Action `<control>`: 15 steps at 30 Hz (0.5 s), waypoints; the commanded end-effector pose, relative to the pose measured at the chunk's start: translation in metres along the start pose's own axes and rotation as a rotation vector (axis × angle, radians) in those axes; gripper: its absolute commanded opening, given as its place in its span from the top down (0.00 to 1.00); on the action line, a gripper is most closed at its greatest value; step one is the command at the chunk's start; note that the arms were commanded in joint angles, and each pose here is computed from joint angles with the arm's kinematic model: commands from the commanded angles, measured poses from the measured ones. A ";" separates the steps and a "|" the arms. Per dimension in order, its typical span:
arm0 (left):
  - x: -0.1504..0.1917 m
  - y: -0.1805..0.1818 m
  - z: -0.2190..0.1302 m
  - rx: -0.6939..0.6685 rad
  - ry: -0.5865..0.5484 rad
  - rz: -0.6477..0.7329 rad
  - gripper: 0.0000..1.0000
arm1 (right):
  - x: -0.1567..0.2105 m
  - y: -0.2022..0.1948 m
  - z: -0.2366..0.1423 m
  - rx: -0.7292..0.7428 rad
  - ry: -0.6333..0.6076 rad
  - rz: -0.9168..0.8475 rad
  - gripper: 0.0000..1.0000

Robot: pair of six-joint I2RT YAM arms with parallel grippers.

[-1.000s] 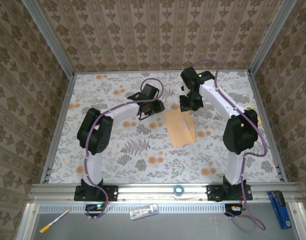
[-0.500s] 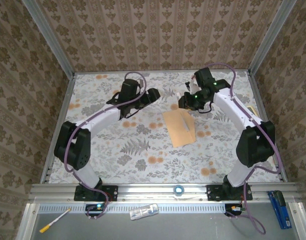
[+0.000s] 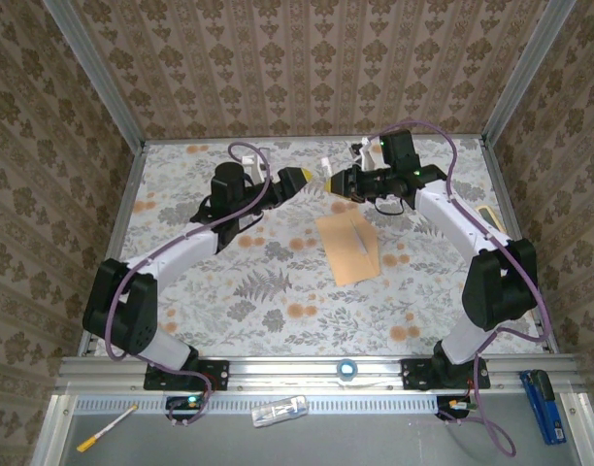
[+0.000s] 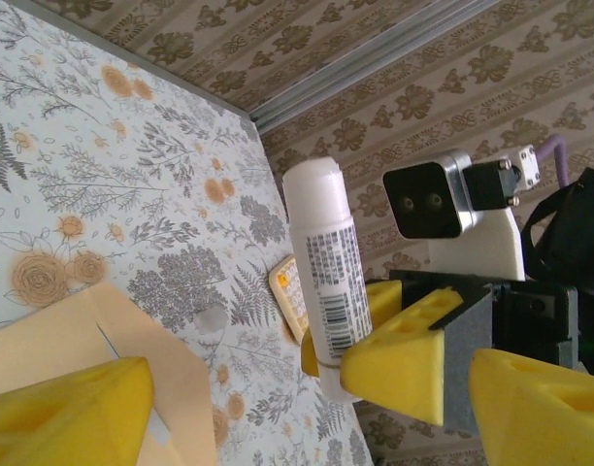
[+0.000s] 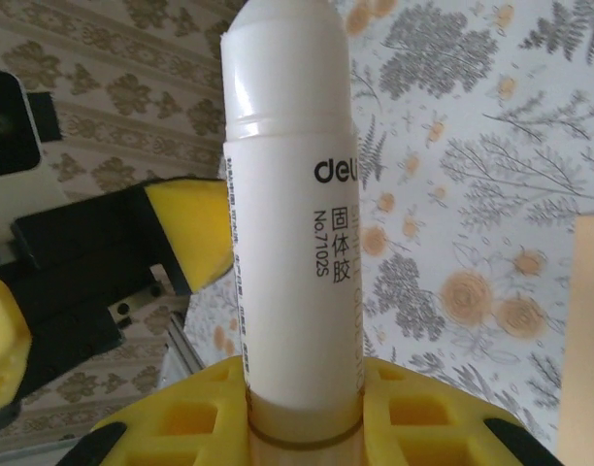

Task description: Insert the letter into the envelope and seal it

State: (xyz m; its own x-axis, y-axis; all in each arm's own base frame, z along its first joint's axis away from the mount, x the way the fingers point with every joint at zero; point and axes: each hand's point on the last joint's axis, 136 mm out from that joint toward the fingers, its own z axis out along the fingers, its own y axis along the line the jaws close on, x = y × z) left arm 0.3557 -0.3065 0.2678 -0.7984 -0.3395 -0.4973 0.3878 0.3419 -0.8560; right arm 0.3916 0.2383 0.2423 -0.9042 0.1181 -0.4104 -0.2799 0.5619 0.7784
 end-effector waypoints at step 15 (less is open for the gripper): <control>-0.006 -0.022 -0.009 0.095 -0.009 0.050 0.16 | -0.003 0.040 0.002 -0.129 0.002 -0.064 0.88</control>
State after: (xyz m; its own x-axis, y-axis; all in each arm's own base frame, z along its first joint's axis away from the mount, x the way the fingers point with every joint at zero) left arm 0.3520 -0.3061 0.2786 -0.7894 -0.3305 -0.5173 0.4279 0.3078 -0.8498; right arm 0.3844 0.2546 0.2532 -0.9050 0.0930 -0.4151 -0.3166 0.5045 0.8033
